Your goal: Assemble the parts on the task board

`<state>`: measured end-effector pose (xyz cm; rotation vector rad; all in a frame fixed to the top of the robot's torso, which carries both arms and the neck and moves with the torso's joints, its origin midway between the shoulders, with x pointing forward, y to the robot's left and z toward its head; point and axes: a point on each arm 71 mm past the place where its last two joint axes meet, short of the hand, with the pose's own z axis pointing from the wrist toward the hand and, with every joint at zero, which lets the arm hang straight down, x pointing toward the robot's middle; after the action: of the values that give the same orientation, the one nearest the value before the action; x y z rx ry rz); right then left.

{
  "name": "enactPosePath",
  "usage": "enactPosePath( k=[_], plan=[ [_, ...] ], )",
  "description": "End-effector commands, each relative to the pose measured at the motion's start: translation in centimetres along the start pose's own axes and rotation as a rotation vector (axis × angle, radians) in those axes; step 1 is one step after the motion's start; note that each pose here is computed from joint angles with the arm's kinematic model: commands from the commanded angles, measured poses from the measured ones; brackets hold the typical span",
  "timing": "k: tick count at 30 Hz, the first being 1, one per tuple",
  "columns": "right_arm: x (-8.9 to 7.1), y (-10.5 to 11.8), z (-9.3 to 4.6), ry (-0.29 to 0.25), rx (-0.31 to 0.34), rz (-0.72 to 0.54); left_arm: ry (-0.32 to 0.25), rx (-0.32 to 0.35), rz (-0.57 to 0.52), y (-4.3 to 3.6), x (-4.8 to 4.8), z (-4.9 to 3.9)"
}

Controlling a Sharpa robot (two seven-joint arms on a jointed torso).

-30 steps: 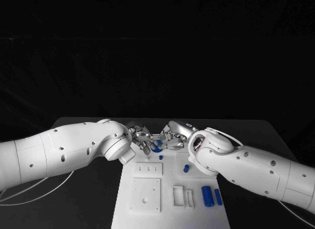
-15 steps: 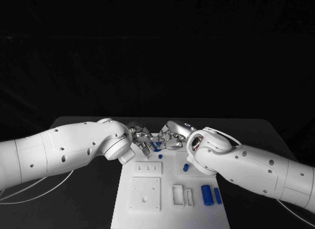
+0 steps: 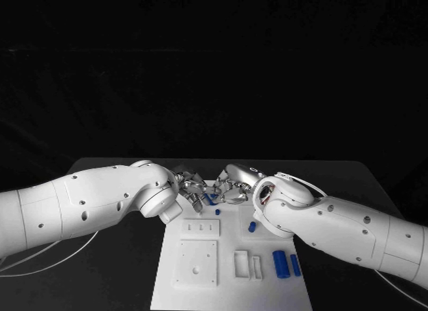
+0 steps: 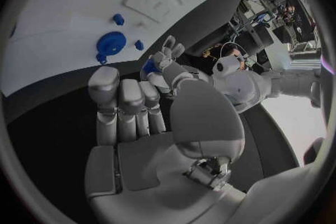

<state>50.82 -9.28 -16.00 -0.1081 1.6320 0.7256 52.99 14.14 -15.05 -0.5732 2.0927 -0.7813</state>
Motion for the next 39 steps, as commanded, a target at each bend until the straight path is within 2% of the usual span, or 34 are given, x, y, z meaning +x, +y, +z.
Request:
enactPosePath(
  k=[1,17,39],
  plan=[
    [0.19,0.04,0.0,0.017,-0.007,-0.012,0.021,0.019,0.01,-0.28,0.14,-0.11],
    [0.25,-0.08,-0.04,0.02,-0.005,-0.013,0.06,0.006,0.013,0.12,0.12,-0.22],
    [0.3,-0.16,-0.09,0.026,-0.004,-0.014,0.07,-0.003,0.006,0.45,-0.07,-0.29]
  ],
)
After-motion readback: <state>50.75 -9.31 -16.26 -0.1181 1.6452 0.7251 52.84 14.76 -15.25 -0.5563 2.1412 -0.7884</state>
